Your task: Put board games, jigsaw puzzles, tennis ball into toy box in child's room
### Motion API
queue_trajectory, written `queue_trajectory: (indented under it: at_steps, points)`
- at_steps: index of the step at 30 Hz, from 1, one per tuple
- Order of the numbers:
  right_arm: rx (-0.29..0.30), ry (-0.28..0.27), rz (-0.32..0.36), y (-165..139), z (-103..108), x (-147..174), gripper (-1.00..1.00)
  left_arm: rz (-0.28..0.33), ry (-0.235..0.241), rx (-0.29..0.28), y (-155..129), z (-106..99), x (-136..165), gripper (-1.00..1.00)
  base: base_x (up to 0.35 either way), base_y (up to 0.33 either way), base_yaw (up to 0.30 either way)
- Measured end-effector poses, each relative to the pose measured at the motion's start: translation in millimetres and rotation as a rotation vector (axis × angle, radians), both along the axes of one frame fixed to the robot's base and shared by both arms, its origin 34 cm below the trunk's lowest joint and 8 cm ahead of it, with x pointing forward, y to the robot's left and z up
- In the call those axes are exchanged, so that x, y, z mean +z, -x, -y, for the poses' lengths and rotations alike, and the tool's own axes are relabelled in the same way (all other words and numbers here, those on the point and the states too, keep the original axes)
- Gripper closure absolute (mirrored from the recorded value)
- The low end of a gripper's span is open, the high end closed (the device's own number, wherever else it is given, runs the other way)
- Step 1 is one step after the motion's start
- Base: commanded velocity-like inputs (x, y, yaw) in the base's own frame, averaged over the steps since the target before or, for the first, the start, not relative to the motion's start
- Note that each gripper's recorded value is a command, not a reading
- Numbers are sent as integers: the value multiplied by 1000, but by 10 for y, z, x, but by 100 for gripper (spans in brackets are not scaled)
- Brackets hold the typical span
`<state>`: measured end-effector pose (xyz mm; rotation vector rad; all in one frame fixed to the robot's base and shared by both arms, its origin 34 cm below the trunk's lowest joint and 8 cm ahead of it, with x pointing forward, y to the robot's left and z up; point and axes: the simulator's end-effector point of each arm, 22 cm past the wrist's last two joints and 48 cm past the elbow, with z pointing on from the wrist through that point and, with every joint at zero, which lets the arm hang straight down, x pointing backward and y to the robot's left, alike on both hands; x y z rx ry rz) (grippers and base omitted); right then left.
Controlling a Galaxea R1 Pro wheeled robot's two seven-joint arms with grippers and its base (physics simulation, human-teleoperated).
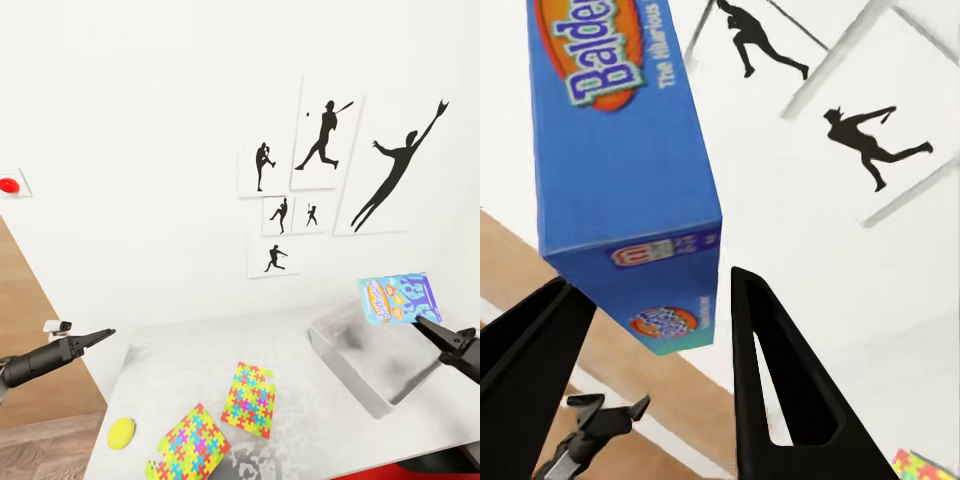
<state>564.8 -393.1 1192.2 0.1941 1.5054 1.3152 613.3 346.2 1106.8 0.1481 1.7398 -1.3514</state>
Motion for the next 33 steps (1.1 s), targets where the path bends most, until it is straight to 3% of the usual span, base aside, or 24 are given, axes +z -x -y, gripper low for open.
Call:
queue_trajectory:
  at_steps: [4, 7, 12, 14, 23, 28, 33]
  points:
    - [-16, 63, 34, -245, 168, 315, 100, -1, 5, -2, 0, 28, -8, -100, 0, 0, 0]
    - [-31, 105, -38, -452, 323, 211, 100, -1, 6, -3, -2, 34, -9, -100, 0, 0, 0]
    - [-50, 58, -150, -782, 511, -12, 100, -2, 6, -3, -2, 40, -15, -100, 0, 0, 0]
    - [-81, 78, -195, -841, 657, -98, 100, -3, 6, -1, -6, 40, -16, -100, 0, 0, 0]
    - [-121, 108, -261, -835, 900, -209, 100, -4, 6, -1, -7, 39, -20, -100, 0, 0, 0]
    - [-116, 164, -354, -786, 1072, -411, 100, -3, 7, -2, -4, 41, -15, -100, 0, 0, 0]
    - [-131, 179, -389, -818, 1278, -364, 100, -2, 8, -3, -4, 42, -11, -100, 0, 0, 0]
